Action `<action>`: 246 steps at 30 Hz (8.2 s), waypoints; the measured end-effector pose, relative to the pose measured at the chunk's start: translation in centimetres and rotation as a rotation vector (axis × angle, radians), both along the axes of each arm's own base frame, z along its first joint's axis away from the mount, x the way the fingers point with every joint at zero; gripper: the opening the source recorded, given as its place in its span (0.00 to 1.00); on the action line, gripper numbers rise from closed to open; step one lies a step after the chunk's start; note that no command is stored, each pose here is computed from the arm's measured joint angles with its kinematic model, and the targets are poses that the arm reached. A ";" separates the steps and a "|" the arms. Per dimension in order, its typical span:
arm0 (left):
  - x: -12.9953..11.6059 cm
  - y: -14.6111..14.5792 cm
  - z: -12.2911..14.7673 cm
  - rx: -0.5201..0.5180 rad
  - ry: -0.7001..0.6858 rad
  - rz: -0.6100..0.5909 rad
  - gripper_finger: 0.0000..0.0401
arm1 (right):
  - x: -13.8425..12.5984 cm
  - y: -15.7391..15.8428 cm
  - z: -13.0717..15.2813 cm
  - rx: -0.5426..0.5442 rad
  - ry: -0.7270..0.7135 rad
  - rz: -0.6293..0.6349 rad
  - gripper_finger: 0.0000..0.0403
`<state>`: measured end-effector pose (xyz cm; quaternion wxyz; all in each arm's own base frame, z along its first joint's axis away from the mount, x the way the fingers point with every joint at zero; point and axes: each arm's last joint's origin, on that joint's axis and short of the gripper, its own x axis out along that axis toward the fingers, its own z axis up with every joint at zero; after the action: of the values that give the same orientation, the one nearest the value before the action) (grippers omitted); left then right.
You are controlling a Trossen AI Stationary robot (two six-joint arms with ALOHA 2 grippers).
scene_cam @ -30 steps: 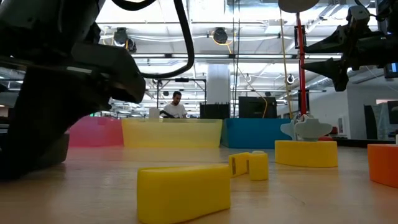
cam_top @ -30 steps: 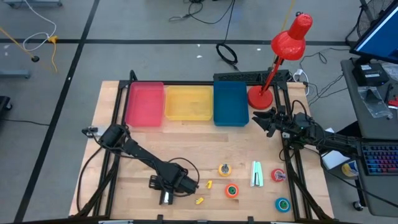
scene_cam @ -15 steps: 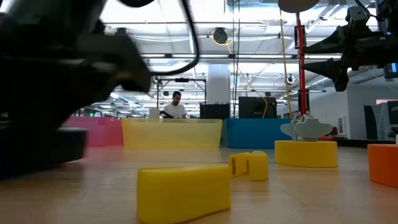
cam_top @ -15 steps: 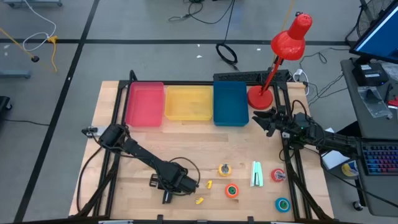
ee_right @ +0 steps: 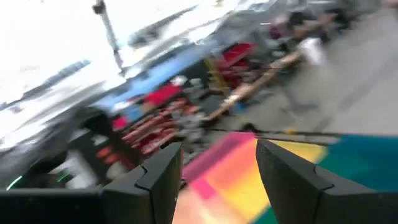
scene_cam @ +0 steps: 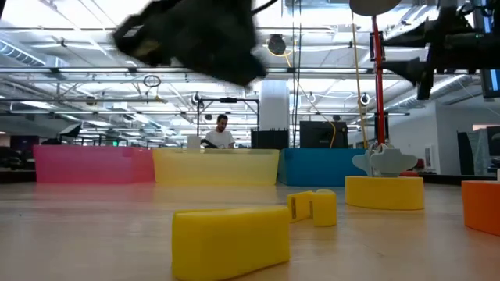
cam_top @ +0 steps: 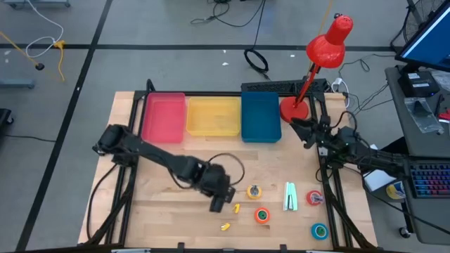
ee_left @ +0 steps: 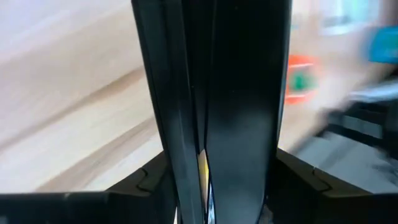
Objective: Pick and place Stapler, Stapler remover, tape
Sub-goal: Put the black large stapler into the blue bin
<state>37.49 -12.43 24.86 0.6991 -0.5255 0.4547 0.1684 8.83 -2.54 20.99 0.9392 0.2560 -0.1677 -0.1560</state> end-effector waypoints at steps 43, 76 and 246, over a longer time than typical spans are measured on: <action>3.6 3.3 5.2 -0.357 -0.518 -0.286 0.48 | 12.4 8.2 6.9 -1.027 0.295 0.725 0.70; 3.1 4.7 3.8 -0.341 -0.345 -0.226 0.48 | 17.5 11.5 6.1 -1.358 0.636 0.536 0.70; -7.7 9.7 -0.1 0.785 0.350 0.251 0.90 | 19.9 -10.3 -4.9 0.723 0.892 -0.283 0.48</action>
<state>29.82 -2.70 24.81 0.7322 -0.2352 0.4004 0.4982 28.74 -12.85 16.09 0.7422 0.4445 0.2748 -0.4197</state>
